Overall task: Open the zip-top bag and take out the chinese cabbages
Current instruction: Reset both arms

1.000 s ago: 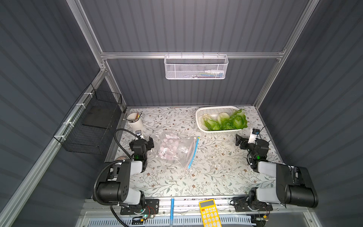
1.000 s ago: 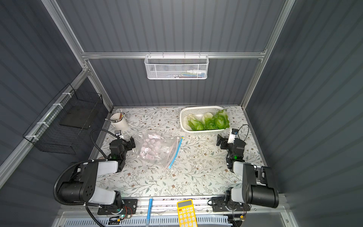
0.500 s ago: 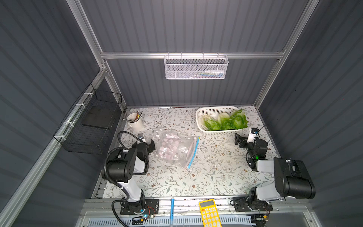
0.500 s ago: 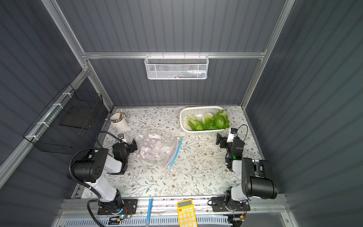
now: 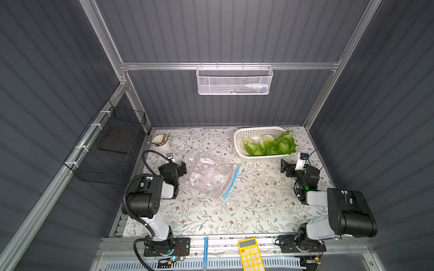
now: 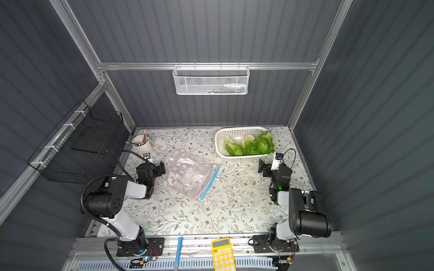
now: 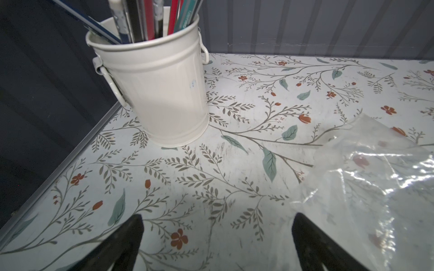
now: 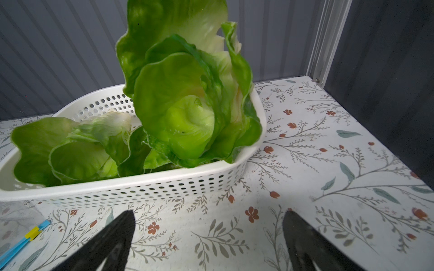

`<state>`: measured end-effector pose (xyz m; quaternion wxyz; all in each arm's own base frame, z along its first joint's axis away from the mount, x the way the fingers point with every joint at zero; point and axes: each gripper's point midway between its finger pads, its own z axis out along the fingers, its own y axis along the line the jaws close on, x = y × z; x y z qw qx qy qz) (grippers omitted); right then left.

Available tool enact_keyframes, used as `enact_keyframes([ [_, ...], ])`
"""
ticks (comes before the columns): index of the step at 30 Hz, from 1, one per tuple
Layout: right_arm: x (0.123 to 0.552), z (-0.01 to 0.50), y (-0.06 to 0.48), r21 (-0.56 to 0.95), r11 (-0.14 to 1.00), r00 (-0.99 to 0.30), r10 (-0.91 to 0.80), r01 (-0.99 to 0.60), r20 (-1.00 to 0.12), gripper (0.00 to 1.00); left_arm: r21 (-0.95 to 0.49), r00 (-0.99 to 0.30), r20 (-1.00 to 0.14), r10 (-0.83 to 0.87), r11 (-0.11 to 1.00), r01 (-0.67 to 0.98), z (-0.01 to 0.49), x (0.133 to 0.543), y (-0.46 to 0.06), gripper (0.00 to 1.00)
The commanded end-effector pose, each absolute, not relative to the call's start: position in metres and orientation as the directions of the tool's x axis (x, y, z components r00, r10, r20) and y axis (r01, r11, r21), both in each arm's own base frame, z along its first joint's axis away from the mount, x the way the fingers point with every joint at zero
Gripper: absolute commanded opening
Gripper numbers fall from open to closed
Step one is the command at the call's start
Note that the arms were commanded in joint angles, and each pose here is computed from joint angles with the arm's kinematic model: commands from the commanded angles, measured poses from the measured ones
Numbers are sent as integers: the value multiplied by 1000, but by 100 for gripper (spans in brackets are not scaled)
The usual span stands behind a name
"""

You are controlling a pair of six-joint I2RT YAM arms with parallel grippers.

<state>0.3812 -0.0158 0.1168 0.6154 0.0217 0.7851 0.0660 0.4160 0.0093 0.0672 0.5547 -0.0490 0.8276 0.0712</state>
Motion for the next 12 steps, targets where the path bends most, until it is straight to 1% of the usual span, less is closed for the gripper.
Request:
enact_keyframes([
  [1, 387, 119, -15, 106, 994, -246, 94, -36, -965, 99, 83, -385, -923, 15, 983, -162, 67, 414, 10, 100],
  [12, 386, 120, -15, 105, 994, -241, 93, -36, -966, 99, 84, -386, -922, 15, 983, -162, 66, 414, 10, 100],
])
